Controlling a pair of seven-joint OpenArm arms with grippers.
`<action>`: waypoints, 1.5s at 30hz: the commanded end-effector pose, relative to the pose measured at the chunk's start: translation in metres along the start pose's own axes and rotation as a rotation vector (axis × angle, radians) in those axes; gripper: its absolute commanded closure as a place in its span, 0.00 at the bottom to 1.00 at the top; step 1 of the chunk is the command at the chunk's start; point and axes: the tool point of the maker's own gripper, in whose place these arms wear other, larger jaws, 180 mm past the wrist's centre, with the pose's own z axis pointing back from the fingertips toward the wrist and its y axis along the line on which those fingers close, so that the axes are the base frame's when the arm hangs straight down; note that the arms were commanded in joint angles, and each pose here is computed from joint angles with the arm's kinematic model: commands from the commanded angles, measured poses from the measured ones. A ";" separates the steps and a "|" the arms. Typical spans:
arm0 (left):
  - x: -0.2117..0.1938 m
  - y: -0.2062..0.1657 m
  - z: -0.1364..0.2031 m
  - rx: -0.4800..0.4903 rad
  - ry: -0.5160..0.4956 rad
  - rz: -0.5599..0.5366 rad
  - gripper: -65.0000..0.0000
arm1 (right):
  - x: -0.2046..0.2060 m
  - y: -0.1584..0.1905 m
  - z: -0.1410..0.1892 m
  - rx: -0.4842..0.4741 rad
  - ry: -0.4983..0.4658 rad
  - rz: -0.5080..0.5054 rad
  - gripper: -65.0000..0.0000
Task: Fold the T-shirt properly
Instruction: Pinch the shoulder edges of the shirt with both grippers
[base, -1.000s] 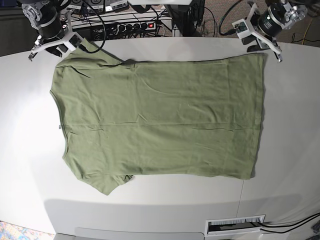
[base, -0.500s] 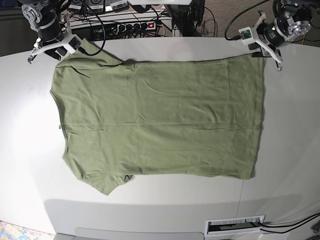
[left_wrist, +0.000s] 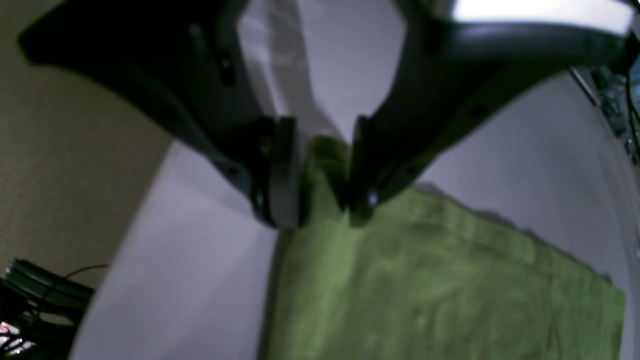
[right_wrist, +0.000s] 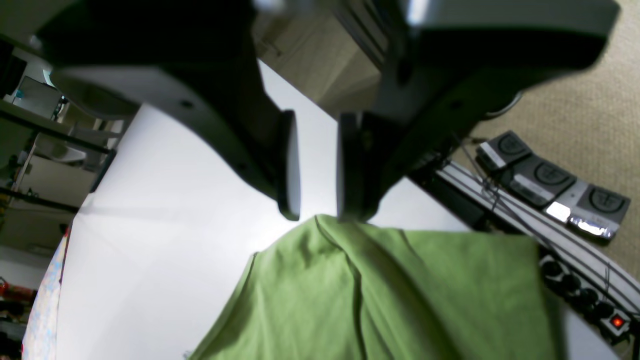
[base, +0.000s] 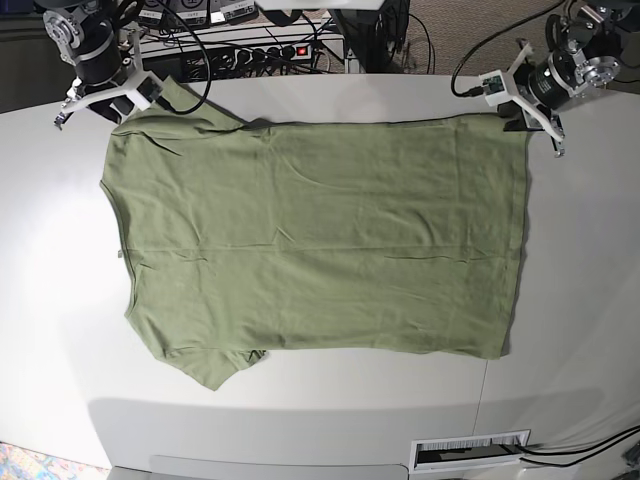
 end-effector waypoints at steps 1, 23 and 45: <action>-0.007 -0.006 0.001 -0.032 0.019 -0.016 0.72 | 0.004 -0.008 0.002 -0.026 -0.016 0.012 0.79; 0.006 0.002 0.003 -0.022 -0.019 0.051 1.00 | -0.008 -0.017 0.001 -0.062 0.062 0.054 0.67; 0.016 -0.002 0.007 -0.034 -0.047 0.064 1.00 | 0.002 0.056 -0.006 0.320 -0.061 0.024 0.55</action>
